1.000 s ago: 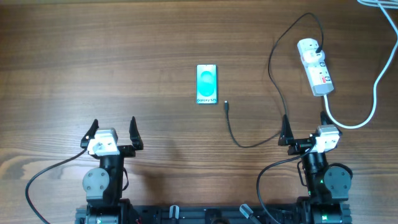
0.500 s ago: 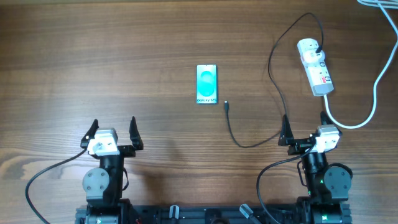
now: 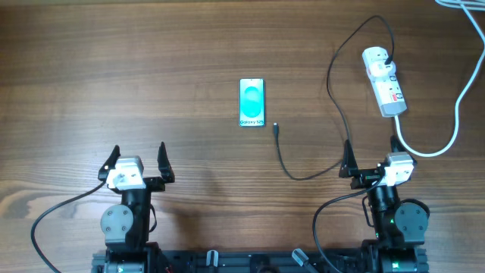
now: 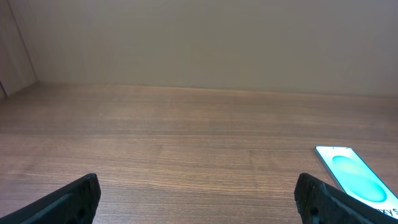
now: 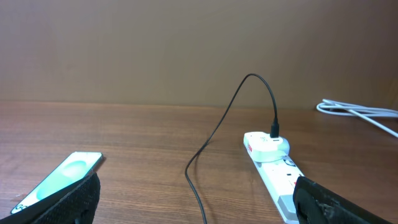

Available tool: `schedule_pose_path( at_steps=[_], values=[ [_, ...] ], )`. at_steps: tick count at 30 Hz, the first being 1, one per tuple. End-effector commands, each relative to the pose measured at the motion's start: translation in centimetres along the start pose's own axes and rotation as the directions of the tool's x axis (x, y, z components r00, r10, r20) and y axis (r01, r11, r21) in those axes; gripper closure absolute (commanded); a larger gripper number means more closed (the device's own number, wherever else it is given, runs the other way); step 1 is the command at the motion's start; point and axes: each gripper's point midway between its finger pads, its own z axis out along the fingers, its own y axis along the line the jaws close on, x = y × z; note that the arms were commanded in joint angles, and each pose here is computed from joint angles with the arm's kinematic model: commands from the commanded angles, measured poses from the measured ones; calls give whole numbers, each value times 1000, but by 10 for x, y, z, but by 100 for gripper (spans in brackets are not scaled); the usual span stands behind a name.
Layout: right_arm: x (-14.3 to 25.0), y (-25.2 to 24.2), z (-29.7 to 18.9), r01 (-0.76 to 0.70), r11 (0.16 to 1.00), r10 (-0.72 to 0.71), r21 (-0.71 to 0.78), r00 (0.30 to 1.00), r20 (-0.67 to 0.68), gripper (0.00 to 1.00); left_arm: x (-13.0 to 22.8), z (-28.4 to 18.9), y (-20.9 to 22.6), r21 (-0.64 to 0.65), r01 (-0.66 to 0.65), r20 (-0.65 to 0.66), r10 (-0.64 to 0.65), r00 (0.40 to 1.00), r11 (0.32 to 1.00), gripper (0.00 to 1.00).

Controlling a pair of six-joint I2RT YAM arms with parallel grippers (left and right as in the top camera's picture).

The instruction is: Plug charger to phone and switch on socket

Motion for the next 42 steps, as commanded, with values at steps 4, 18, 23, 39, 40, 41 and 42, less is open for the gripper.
schedule_pose_path(
  at_steps=[4,18,23,39,40,41,42],
  values=[
    [-1,-1,0,-2,1000,1,10,1000,6,0,1,0,0,4,-22,2,22,1000,1000,0],
    [-1,-1,0,-2,1000,2,10,1000,6,0,-39,-43,-109,625,-91,167,-20,986,775,0],
    [-1,-1,0,-2,1000,2,10,1000,6,0,-121,-117,-139,706,-394,556,-116,823,589,0],
    [-1,-1,0,-2,1000,2,10,1000,6,0,-270,-105,-135,766,82,87,-230,969,638,0],
    [-1,-1,0,-2,1000,2,10,1000,6,0,-277,-101,-135,768,69,106,-232,967,636,0],
    [-1,-1,0,-2,1000,2,10,1000,6,0,-286,-97,-137,784,83,107,-266,958,615,0],
    [-1,-1,0,-2,1000,2,10,1000,6,0,-295,-92,-137,798,135,76,-321,944,587,0]
  ],
)
